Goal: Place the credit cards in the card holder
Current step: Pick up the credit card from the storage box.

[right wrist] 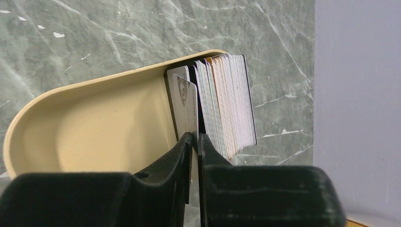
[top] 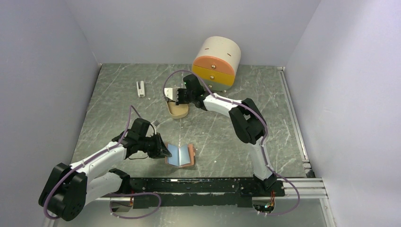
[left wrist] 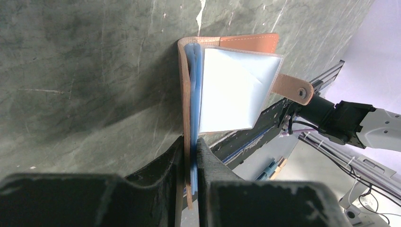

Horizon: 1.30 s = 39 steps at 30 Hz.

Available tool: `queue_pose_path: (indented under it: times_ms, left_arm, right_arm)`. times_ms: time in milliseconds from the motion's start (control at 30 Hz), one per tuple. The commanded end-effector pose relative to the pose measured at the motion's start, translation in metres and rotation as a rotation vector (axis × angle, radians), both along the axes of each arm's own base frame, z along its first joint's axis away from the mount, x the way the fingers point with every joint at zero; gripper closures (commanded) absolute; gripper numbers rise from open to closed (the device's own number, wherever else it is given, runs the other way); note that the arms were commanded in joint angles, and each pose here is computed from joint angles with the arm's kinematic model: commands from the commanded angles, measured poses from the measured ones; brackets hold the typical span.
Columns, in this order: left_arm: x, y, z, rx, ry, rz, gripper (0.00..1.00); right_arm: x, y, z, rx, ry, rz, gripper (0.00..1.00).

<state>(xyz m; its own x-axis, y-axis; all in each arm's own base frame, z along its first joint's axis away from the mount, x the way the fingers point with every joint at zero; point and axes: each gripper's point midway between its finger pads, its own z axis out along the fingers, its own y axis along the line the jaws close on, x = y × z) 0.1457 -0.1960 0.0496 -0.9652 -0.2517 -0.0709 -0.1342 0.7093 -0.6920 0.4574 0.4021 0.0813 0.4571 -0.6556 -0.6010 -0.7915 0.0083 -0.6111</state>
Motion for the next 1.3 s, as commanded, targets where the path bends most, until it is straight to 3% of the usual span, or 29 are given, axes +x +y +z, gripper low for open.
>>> queue_pose_path:
  times_ms: [0,300,567,967,1267]
  left_arm:
    - [0.003,-0.003,0.005,-0.036,-0.014,0.006,0.82]
    - [0.002,-0.003,0.006,-0.038,-0.012,0.009,0.82]
    - [0.001,-0.003,0.005,-0.04,-0.011,0.013,0.82]
    - [0.004,-0.007,0.008,-0.062,-0.016,0.012,0.82]
    - [0.018,-0.014,0.008,-0.077,-0.027,0.007,0.83]
  right_arm:
    - [0.004,-0.009,0.034,0.032,-0.047,-0.012,0.89]
    - [0.01,-0.009,0.037,0.024,-0.035,-0.016,0.84]
    - [0.006,-0.005,0.032,0.024,0.006,0.01,1.0]
    - [-0.035,-0.009,0.048,0.115,0.134,0.035,1.0]
    - [-0.053,-0.027,0.092,0.366,0.434,-0.322,1.0]
